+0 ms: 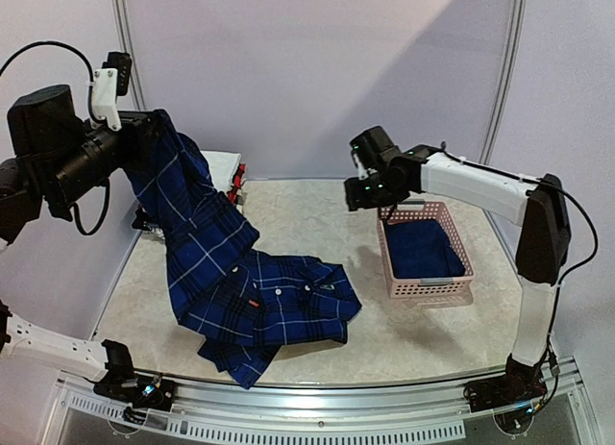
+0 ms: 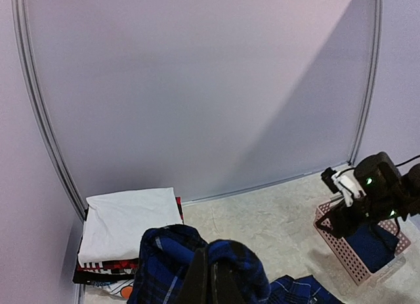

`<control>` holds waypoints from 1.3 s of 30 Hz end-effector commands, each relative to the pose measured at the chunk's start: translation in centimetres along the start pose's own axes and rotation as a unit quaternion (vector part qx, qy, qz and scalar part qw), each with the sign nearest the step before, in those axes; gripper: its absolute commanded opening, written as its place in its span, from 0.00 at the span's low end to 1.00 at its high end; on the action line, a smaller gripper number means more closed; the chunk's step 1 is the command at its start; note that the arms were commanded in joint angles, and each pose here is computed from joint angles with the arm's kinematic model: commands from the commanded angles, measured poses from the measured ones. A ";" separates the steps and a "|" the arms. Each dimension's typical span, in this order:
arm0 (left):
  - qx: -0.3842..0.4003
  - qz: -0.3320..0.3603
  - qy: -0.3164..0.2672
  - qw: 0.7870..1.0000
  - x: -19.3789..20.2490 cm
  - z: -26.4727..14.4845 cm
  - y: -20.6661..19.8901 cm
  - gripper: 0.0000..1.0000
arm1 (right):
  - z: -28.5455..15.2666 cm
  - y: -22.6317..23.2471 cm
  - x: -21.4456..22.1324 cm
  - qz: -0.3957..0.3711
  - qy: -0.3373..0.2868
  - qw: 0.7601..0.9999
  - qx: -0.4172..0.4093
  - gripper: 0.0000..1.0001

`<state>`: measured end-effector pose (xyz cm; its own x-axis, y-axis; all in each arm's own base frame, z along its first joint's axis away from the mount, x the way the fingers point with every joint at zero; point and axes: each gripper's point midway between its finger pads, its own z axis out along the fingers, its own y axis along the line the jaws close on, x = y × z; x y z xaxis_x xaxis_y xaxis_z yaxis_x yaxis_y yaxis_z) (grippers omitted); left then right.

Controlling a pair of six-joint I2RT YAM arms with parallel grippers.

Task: Fold and stack the mixed laundry pile
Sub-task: Move the bin to the corner of the board.

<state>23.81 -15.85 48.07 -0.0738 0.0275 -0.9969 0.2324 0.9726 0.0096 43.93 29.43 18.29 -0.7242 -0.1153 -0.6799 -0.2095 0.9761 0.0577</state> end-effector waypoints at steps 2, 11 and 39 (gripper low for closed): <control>0.007 0.004 0.007 1.000 0.1 0.5 -0.7 0.00 | 4.6 5.1 2.9 0.044 0.043 0.998 -0.010 0.57; 0.007 0.004 0.007 1.000 0.4 0.5 -0.6 0.00 | 9.8 0.0 10.8 0.039 0.131 0.986 0.093 0.58; 0.010 0.000 0.011 1.000 0.6 0.4 -0.6 0.00 | 4.3 -25.0 16.3 0.087 0.189 0.942 0.262 0.60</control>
<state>23.95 -16.49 47.55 -0.0890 0.0377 -0.9953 0.2509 0.9679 0.0143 41.60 7.69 2.12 -0.9049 0.1087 -0.4116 0.2133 0.9525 -0.2175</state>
